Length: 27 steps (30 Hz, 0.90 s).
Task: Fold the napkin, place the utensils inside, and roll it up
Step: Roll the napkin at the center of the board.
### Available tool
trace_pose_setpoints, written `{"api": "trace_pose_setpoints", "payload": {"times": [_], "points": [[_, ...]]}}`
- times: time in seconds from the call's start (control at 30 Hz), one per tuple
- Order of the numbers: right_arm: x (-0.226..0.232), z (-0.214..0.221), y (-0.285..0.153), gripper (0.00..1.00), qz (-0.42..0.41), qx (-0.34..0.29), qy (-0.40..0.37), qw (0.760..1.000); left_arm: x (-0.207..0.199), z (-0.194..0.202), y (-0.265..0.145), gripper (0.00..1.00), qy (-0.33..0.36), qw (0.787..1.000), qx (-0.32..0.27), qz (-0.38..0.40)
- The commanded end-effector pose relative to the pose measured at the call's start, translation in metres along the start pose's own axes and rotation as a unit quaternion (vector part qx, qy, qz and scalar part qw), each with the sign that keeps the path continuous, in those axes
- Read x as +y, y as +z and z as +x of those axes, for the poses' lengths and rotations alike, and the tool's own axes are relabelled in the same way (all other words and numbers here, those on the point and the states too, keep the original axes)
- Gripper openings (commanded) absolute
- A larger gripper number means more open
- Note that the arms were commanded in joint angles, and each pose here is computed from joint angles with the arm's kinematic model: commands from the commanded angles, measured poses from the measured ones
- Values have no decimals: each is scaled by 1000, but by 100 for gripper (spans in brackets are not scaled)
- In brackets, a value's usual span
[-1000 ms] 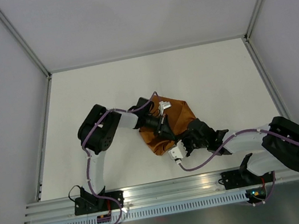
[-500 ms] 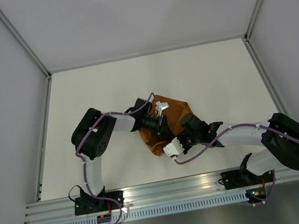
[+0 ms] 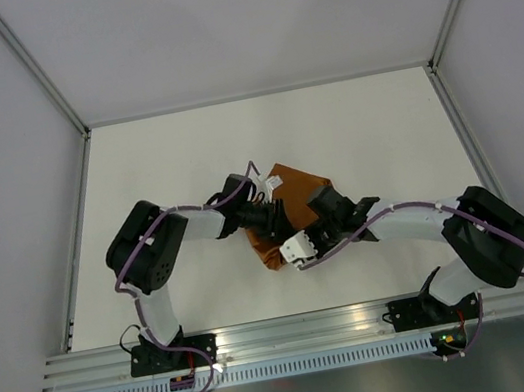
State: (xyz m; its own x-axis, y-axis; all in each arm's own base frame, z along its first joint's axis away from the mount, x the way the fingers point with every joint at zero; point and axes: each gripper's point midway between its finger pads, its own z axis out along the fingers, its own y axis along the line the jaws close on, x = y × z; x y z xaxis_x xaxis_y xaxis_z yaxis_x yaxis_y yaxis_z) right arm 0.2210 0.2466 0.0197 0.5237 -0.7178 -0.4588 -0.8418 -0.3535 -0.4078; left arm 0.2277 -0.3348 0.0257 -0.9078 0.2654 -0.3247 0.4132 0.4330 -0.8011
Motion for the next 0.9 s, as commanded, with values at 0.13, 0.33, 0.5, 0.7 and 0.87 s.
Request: {"api": "trace_pose_setpoints", "payload": {"times": [0.13,0.33,0.5,0.7,0.87], "points": [[42,17,-3,0,-141,-1,96,985,19,-51,-42,48,10,978,-166,-127],[36,22,-2,1,-197,-24,137,971,15,-72,-90,50,27,938,-290,-190],[26,22,-5,1,-253,-47,170,951,9,-68,-123,50,68,901,-362,-229],[13,30,-4,0,-309,-59,222,923,-18,-60,-133,50,180,860,-394,-270],[7,34,-1,1,-350,-65,262,897,-39,-48,-103,51,276,842,-361,-293]]}}
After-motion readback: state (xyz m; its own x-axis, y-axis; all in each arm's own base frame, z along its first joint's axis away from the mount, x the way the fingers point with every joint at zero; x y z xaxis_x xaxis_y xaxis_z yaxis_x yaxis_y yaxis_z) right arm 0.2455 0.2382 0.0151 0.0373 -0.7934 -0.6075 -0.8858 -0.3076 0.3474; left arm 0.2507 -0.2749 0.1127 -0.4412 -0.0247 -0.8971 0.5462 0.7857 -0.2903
